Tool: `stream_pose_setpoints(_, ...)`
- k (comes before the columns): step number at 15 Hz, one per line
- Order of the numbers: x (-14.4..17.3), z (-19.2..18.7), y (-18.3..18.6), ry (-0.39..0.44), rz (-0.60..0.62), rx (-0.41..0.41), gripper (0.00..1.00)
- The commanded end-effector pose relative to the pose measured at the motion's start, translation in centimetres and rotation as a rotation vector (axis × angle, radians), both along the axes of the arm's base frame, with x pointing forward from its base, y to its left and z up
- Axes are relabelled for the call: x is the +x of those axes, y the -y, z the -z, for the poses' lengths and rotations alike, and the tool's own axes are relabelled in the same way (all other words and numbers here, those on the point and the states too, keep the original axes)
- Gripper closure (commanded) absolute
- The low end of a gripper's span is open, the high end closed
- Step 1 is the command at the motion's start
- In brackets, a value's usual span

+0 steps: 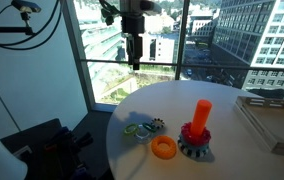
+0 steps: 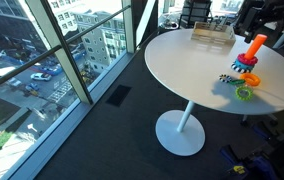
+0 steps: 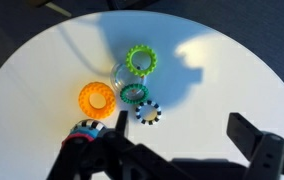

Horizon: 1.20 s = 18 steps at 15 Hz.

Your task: Put the orange ring on the ring holder

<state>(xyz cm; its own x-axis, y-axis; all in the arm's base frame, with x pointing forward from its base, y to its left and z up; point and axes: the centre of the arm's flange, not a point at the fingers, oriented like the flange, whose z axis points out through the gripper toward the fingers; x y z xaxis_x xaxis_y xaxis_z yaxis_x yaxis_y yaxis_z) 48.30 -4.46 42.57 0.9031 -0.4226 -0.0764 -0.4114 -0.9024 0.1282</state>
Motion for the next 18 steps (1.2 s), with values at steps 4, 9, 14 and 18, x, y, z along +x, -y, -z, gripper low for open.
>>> stream_pose_setpoints(4, -1.7, 4.5, 6.9, 0.044, 0.078, 0.02, 0.0)
stream_pose_setpoints(9, -2.9, 7.3, 11.3, 0.067, 0.146, 0.019, 0.0)
stream_pose_setpoints(14, -2.8, 7.5, 11.0, 0.041, 0.166, 0.021, 0.0)
stream_pose_setpoints(18, -2.7, 7.5, 10.7, 0.041, 0.161, 0.021, 0.0)
